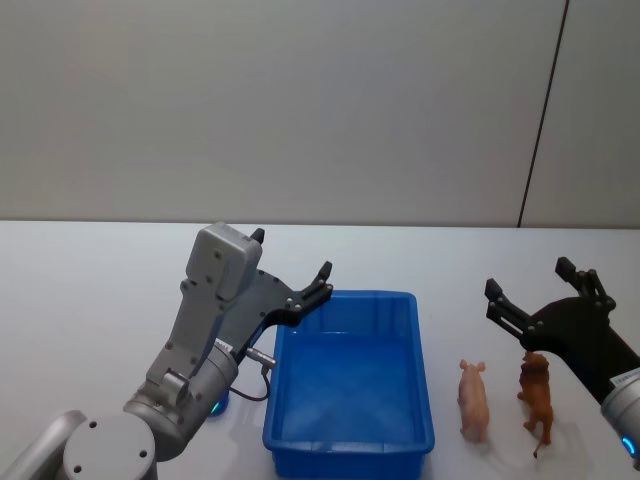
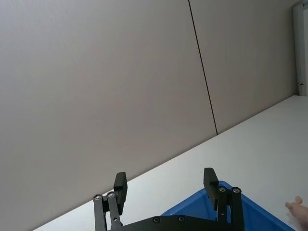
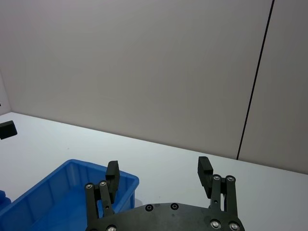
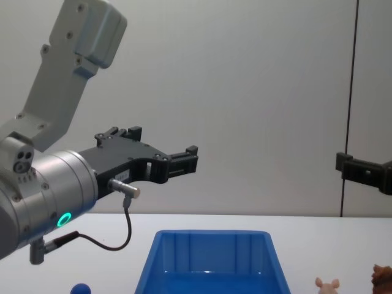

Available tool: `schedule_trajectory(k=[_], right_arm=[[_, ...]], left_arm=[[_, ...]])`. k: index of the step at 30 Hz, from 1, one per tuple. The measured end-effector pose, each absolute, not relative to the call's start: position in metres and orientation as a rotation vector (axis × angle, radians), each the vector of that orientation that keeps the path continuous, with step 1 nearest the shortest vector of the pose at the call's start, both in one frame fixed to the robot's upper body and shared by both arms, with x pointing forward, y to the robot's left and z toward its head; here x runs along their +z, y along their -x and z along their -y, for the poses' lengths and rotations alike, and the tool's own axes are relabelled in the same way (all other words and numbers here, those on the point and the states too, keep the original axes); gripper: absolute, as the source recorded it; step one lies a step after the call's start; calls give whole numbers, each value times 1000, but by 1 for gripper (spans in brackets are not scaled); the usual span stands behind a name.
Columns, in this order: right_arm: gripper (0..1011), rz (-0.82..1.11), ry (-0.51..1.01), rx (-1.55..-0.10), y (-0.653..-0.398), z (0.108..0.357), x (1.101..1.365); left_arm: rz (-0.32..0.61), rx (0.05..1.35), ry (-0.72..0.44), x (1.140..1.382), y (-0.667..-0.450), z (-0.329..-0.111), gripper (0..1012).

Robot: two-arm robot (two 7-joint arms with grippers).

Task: Pick up the two dolls from the table and place them into the box.

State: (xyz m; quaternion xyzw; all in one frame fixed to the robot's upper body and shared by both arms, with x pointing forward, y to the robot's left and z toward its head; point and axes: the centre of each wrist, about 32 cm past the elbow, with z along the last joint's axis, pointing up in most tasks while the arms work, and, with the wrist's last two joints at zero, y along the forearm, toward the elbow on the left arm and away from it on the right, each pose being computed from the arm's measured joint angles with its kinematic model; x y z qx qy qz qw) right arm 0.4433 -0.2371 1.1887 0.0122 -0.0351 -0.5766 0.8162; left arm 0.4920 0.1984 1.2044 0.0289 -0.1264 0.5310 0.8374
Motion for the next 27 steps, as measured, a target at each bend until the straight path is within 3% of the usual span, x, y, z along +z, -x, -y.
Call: schedule_trajectory(k=[27], right_arm=[[1001, 50, -3, -1253, -444, 237, 1187]], left_arm=[[268, 1124, -61, 1204, -492, -198, 1002]])
